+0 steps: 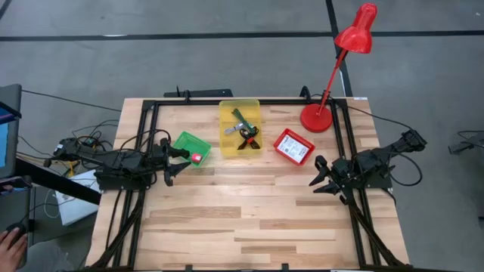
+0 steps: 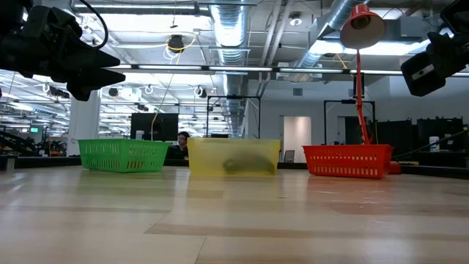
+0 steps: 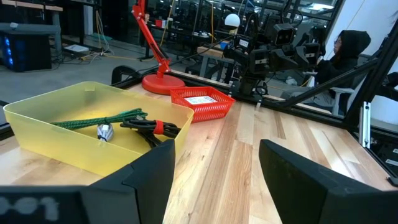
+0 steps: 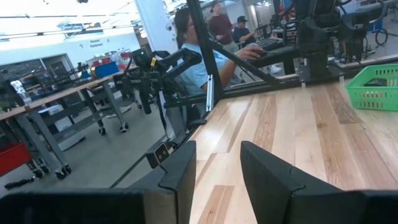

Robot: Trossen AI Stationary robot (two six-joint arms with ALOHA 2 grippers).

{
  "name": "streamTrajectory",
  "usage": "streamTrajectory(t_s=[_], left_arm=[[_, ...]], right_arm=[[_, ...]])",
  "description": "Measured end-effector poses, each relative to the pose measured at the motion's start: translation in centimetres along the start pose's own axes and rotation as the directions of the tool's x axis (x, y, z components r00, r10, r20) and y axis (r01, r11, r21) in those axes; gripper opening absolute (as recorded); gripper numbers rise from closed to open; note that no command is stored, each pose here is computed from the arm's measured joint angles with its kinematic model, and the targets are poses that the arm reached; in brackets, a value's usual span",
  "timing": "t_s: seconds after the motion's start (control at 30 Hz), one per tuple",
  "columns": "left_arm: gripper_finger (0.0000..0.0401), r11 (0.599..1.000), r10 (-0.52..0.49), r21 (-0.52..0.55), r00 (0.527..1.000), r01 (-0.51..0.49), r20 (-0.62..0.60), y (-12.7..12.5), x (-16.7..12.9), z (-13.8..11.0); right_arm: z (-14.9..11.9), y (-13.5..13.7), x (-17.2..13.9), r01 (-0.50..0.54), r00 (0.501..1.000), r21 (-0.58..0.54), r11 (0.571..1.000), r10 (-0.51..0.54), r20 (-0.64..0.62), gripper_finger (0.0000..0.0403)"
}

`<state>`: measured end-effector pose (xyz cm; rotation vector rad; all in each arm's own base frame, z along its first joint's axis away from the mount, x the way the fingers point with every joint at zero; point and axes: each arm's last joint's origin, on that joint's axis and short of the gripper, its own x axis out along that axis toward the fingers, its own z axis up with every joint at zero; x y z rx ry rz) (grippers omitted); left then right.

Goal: Pick and place items into bin
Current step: Return to Home Position

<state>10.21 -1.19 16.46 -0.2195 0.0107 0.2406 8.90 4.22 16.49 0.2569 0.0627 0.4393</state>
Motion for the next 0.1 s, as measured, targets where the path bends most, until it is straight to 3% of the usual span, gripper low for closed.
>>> streamTrajectory(t_s=[0.1], left_arm=[[0.0226,1.000,0.000,0.000,1.000,0.000,0.000,0.00,0.00,0.00]], right_arm=[[0.00,0.00,0.00,0.000,1.000,0.000,1.000,0.000,0.000,0.0121]])
